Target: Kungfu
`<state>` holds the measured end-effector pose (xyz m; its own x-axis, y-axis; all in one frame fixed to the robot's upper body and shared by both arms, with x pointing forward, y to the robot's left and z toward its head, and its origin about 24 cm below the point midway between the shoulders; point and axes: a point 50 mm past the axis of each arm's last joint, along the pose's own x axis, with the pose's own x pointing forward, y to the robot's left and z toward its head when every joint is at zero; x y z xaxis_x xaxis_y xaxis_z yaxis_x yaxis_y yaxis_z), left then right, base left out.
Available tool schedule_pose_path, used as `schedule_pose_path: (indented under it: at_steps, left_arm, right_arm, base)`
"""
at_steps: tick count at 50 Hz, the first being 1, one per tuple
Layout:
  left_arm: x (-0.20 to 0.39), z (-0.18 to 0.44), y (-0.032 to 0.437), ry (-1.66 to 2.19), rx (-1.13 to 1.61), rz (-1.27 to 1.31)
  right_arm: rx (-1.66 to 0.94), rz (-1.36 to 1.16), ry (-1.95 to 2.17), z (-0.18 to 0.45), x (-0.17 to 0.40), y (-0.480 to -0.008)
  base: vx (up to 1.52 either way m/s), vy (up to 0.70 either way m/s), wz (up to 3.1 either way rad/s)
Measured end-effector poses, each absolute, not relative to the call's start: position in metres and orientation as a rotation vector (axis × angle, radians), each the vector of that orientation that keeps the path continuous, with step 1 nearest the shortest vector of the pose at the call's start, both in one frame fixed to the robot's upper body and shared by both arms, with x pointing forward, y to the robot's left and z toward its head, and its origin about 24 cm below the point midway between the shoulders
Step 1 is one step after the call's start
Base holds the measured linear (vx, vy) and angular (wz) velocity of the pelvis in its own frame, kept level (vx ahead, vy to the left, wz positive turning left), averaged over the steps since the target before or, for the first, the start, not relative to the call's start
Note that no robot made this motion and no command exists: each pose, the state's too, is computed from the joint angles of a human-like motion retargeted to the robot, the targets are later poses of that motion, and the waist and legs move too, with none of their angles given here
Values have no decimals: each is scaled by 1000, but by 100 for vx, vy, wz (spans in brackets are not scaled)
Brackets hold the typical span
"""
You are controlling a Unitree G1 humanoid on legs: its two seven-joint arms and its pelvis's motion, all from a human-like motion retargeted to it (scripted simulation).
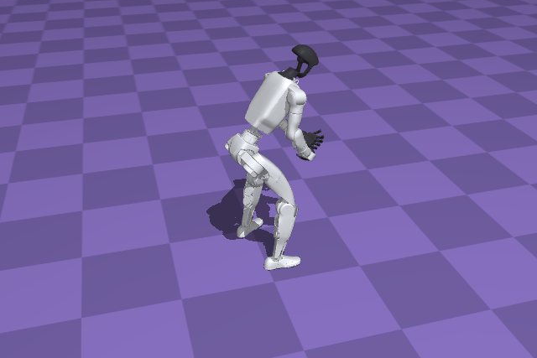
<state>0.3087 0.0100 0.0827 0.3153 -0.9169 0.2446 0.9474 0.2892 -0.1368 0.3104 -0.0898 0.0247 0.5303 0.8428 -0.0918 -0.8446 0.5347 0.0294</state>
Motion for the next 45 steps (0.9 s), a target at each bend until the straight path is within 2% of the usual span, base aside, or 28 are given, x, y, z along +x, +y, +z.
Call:
schedule_pose_path:
  at_steps: [9,17,24,33,40,45]
  left_arm:
    - [329,84,38,-89,-252,-1103]
    - [329,26,77,208,-321,-962]
    - [266,-59,100,640,-324,-1010]
    - [153,-115,76,968,-745,-1124]
    - [126,-129,83,1043,-577,-1159]
    - [121,-133,87,1067,-655,-1089]
  right_arm:
    - [-387,989,-301,78,308,-113]
    - [-544,1037,-654,149,298,-121]
    - [-566,1020,-1006,272,295,-134]
    - [-485,780,-1360,455,250,-198]
    - [-535,660,-1512,509,209,-216]
    - [-543,606,-1586,517,196,-215]
  base:
    - [20,28,-35]
    - [20,32,-17]
    - [19,20,-48]
    - [11,-6,33]
    - [6,-9,26]
    - [11,-3,46]
